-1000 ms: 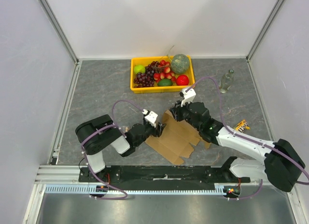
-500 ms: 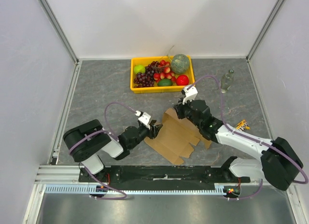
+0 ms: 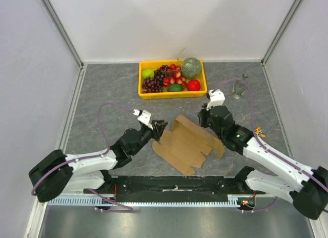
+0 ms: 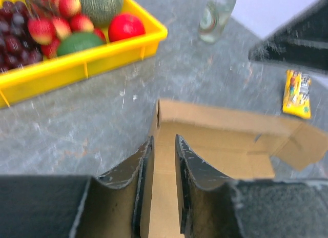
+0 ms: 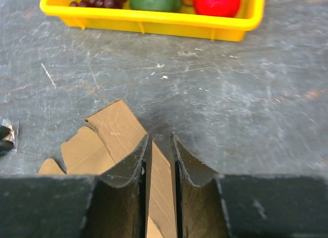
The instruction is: Fold the paper box
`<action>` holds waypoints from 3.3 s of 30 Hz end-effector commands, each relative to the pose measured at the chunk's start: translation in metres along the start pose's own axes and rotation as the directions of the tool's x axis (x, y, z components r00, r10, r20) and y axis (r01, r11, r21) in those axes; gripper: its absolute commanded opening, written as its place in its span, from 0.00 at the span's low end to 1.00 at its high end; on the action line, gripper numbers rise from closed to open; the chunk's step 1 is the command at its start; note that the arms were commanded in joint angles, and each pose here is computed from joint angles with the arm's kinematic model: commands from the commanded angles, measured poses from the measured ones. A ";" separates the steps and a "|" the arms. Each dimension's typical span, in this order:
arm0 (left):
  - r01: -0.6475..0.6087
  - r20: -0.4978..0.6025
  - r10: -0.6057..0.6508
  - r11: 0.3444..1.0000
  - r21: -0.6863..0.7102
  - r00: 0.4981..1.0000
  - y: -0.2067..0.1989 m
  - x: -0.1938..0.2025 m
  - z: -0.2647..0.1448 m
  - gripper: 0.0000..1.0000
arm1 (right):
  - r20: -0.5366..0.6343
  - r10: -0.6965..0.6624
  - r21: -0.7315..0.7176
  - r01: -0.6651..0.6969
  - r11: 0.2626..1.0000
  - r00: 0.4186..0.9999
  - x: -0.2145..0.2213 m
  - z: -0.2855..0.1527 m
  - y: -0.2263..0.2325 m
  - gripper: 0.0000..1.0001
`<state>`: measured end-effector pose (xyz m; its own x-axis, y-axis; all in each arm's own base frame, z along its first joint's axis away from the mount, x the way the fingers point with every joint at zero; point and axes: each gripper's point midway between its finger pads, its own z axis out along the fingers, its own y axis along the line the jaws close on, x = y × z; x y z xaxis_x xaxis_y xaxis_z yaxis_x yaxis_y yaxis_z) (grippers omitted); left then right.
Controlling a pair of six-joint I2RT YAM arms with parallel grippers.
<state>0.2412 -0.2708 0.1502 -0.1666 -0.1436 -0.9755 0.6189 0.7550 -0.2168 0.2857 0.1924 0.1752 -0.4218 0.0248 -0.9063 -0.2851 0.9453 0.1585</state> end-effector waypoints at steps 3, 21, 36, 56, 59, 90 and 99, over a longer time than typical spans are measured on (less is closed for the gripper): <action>0.021 -0.082 -0.026 0.998 -0.061 0.996 0.012 -0.051 0.024 0.24 | -0.121 0.117 0.217 -0.088 0.972 0.986 0.014 -0.050 -0.042 0.29; 0.050 -0.376 0.151 0.879 0.474 0.914 -0.063 -0.060 0.165 0.29 | -0.341 0.262 0.368 -0.128 0.921 0.903 0.075 -0.093 -0.062 0.58; 0.180 -0.541 0.214 0.792 0.583 0.813 -0.087 0.024 0.169 0.25 | -0.445 0.248 0.447 -0.026 0.894 0.861 0.110 -0.110 -0.083 0.55; 0.205 -0.656 0.279 0.802 0.561 0.702 -0.069 0.077 0.156 0.20 | -0.406 0.271 0.406 -0.094 0.909 0.873 0.132 -0.074 -0.071 0.12; 0.193 -0.670 0.272 0.823 0.534 0.691 -0.059 0.077 0.153 0.19 | -0.344 0.239 0.409 -0.084 0.908 0.908 0.121 -0.065 -0.076 0.06; -0.006 -0.616 -0.038 0.998 -0.070 0.787 0.058 0.025 0.093 0.24 | -0.321 -0.047 0.211 0.119 0.970 0.946 0.057 0.035 -0.070 0.28; 0.017 -0.377 0.052 0.984 0.178 0.925 0.010 -0.038 0.083 0.34 | -0.276 0.042 0.261 0.033 0.965 0.960 0.058 0.021 -0.081 0.36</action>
<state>0.3260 -0.2878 0.1433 -0.5301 0.2216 -0.8185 0.6450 0.7320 -0.2195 0.3007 0.1270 0.0856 -0.6966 -0.1027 -0.7100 -0.1080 0.9934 -0.0378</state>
